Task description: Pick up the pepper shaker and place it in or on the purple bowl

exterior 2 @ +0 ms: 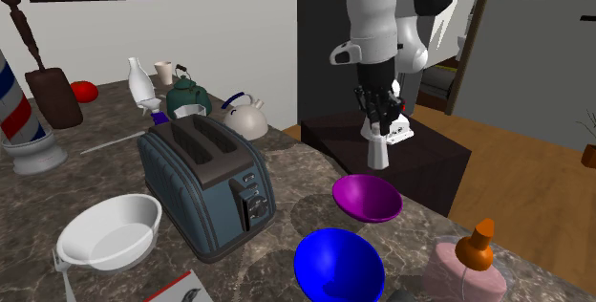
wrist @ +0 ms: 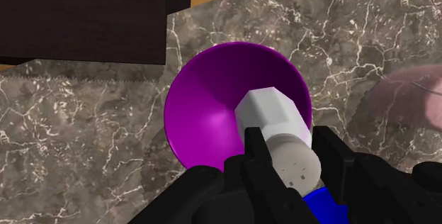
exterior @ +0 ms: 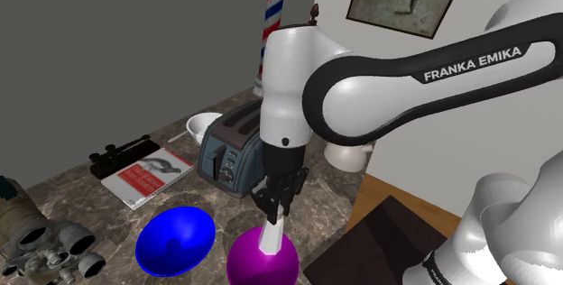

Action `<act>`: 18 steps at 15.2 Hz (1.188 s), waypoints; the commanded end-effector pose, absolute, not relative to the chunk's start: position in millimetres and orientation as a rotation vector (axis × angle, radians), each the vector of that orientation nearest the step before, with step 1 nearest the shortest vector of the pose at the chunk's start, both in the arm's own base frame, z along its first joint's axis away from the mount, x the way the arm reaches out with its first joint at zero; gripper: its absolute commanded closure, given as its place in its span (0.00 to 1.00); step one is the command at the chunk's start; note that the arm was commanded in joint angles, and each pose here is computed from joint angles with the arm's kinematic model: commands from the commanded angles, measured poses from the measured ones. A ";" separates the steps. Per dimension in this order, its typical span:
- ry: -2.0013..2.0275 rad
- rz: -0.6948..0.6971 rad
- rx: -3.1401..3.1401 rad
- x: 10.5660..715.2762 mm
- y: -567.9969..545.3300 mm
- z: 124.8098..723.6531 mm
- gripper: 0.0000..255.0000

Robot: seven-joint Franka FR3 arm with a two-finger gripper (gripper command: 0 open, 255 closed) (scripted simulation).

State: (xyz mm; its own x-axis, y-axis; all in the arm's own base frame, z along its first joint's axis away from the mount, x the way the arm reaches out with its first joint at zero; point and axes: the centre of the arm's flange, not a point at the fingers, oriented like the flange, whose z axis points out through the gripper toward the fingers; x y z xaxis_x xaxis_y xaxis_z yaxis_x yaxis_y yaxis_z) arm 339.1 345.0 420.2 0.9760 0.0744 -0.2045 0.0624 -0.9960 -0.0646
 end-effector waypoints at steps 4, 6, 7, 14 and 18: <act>-0.106 0.320 -3.065 339.7 344.3 393.0 1.00; -0.106 0.320 -3.065 339.7 344.3 382.5 1.00; -0.106 0.320 -3.065 339.7 344.3 377.2 1.00; -0.106 0.320 -3.065 339.7 344.3 340.3 1.00; -0.106 0.320 -3.065 339.7 344.3 319.3 1.00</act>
